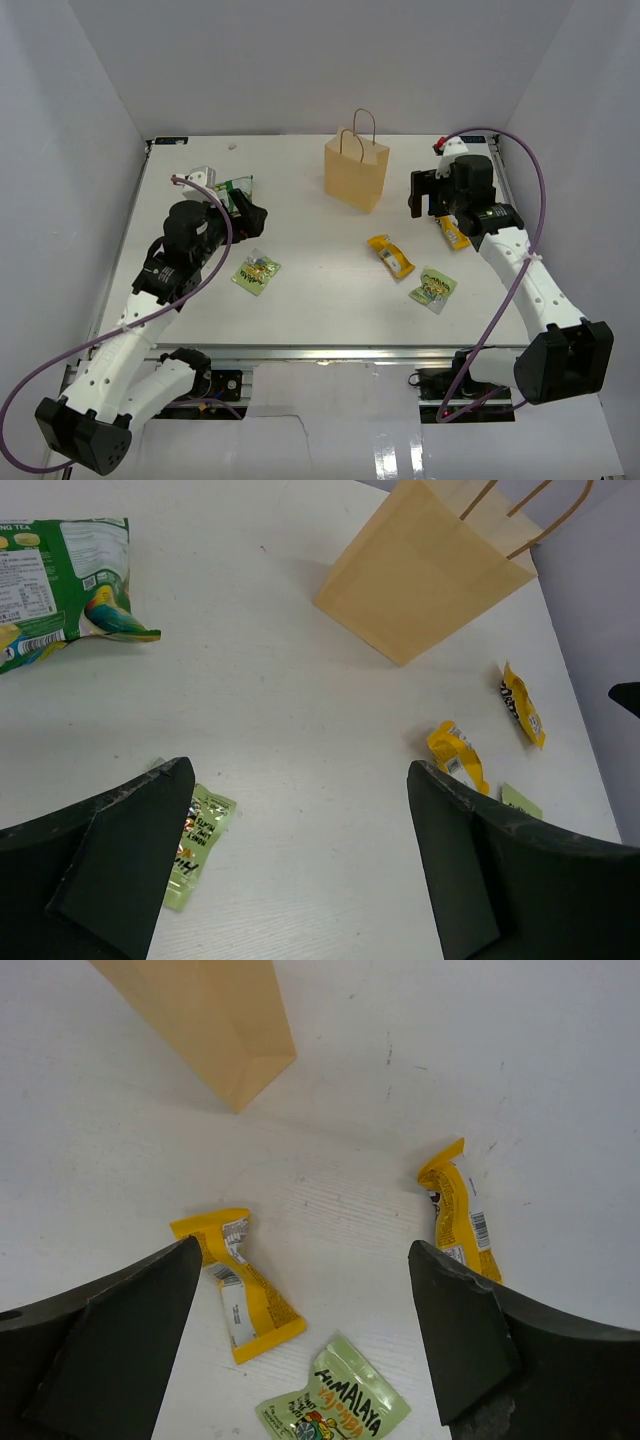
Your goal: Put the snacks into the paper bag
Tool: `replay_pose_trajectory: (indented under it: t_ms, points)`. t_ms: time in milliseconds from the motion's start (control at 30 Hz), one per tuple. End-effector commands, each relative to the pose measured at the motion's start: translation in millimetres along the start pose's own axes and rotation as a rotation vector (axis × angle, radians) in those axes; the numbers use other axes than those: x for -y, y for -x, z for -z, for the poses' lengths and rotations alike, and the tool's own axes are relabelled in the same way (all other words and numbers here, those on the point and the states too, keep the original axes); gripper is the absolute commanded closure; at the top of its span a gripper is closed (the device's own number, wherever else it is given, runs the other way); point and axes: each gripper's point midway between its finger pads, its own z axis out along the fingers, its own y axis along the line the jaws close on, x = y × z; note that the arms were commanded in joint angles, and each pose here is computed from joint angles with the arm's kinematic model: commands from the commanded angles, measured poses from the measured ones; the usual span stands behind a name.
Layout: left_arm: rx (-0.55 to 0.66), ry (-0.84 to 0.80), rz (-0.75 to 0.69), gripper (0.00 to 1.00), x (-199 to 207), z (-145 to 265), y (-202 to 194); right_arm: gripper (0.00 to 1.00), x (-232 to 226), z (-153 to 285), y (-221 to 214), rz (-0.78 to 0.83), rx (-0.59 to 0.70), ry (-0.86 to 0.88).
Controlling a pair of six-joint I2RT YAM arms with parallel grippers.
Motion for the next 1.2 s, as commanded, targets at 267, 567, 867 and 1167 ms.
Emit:
replay_pose_trajectory:
  t_ms: [267,567,867,1167]
  points:
    - [-0.039,-0.020,0.001,0.02,6,-2,-4,0.10,-47,11,-11,0.367,0.008,0.346]
    - [-0.075,-0.006,0.031,0.02,2,1,-17,0.10,-47,-9,-78,0.306,-0.329,0.570]
    - [-0.133,0.018,0.065,0.02,-11,10,-46,0.03,-43,-32,-93,0.142,-0.386,0.718]
    - [-0.138,0.037,0.080,0.02,-16,19,-50,0.11,-64,-57,-137,0.224,-0.405,0.757]
